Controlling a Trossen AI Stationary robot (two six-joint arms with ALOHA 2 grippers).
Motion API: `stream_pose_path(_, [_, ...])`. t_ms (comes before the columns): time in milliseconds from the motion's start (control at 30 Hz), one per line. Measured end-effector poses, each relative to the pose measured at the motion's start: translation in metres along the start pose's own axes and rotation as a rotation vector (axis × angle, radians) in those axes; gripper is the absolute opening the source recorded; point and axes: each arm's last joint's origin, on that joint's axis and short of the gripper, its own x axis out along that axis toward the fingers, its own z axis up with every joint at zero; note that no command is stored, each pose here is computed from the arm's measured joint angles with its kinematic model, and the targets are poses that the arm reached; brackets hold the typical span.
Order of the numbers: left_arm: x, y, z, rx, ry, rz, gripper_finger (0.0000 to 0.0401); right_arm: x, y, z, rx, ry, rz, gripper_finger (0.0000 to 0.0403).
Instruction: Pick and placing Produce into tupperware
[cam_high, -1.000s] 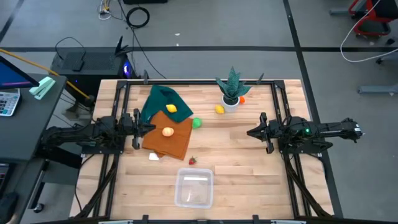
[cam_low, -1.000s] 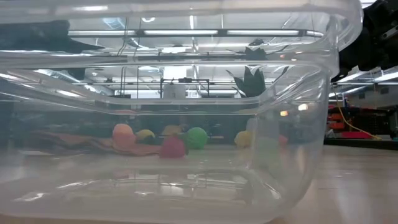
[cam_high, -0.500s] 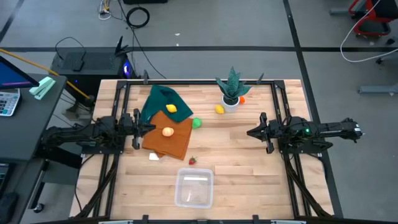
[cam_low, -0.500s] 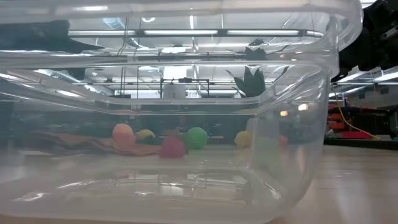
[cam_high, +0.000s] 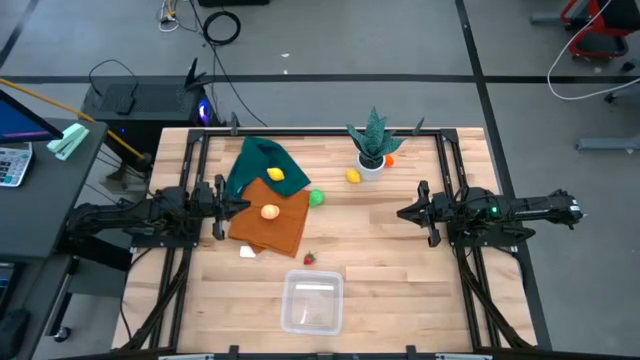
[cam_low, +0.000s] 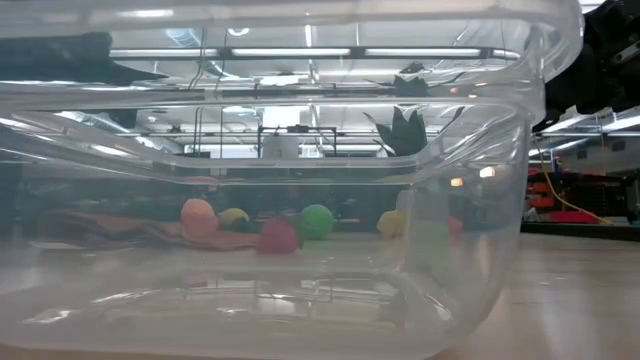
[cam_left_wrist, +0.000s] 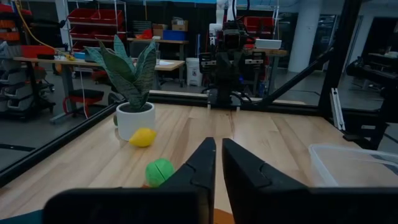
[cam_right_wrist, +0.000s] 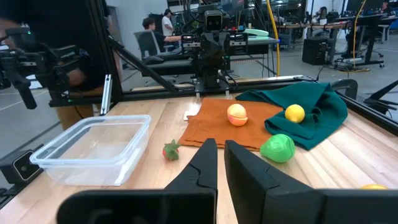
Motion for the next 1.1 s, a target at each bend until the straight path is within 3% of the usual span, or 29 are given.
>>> stream_pose_path(1100, [0.0, 0.0, 0.0, 0.0, 0.0, 0.0, 0.0036, 0.0, 0.0, 0.0, 0.0, 0.0, 0.0, 0.0001])
